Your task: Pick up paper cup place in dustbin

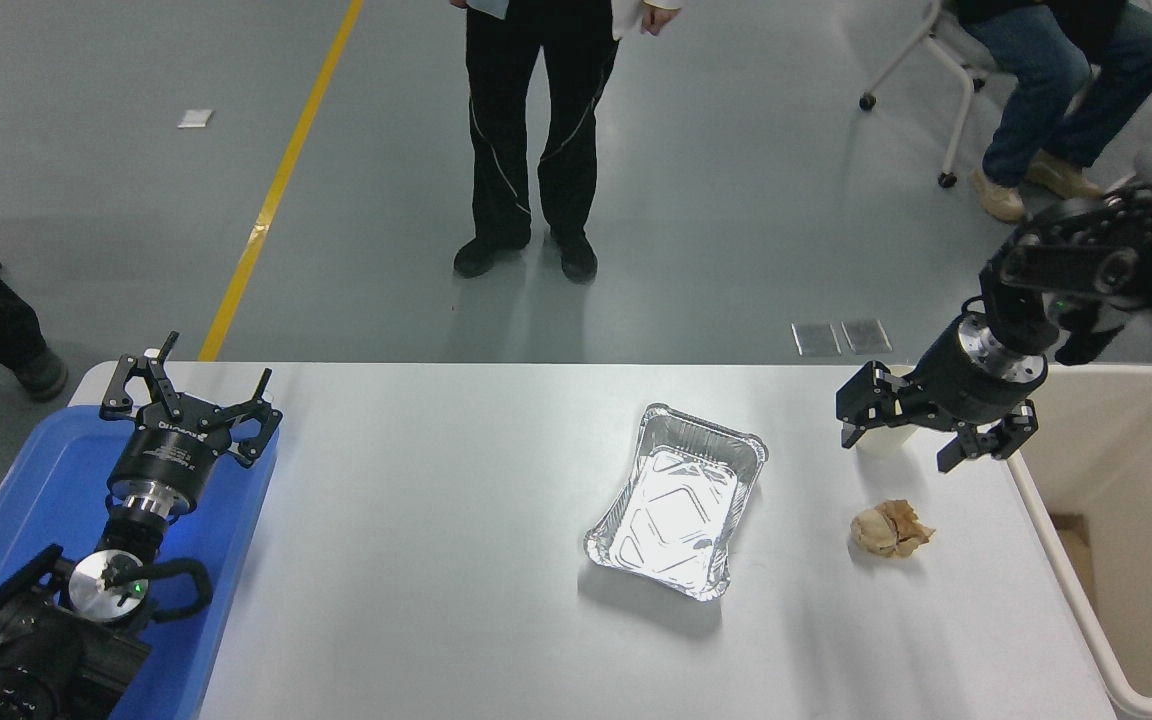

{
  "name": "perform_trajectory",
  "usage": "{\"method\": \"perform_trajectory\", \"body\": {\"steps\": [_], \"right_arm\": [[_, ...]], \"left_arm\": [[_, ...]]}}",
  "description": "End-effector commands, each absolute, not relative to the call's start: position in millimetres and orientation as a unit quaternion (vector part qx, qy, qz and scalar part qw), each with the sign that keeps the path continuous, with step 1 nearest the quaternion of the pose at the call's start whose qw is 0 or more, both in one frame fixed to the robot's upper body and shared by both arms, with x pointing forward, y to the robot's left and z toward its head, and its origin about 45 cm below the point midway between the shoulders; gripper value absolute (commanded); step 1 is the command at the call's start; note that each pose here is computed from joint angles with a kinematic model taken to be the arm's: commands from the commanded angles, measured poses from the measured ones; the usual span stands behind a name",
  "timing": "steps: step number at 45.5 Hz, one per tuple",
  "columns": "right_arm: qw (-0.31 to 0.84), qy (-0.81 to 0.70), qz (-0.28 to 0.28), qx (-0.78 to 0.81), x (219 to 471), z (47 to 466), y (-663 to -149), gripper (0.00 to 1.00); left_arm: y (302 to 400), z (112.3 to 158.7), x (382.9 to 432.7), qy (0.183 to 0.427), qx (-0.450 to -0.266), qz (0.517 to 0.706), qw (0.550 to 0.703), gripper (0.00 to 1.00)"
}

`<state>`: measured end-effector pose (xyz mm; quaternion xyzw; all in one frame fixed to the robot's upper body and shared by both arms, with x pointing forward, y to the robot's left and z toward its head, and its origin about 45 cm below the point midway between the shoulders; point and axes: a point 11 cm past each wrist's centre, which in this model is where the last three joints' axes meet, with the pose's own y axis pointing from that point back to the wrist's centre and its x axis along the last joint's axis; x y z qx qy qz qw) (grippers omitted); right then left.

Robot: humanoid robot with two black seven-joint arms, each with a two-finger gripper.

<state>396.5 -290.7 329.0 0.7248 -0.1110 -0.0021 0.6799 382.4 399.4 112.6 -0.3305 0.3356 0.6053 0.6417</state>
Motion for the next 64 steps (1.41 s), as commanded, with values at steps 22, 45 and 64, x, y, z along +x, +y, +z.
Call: {"method": "perform_trajectory", "body": {"steps": [22,45,64], "right_arm": [[0.681,-0.134,0.064,0.717,381.7,416.5,-271.5,1.0],[0.697,-0.201,0.037,0.688,400.5,303.0,-319.7,1.0],[0.659,-0.315,0.017,0.683,422.3,210.2,-363.8,1.0]], "left_arm": [[398.4,113.4,383.5,0.336,-0.329,0.604,0.644,0.99],[398.6,112.9,382.9,0.336,-0.329,0.604,0.643,0.99],[399.2,113.3,383.0,0.335,-0.331,0.605,0.642,0.99]]}}
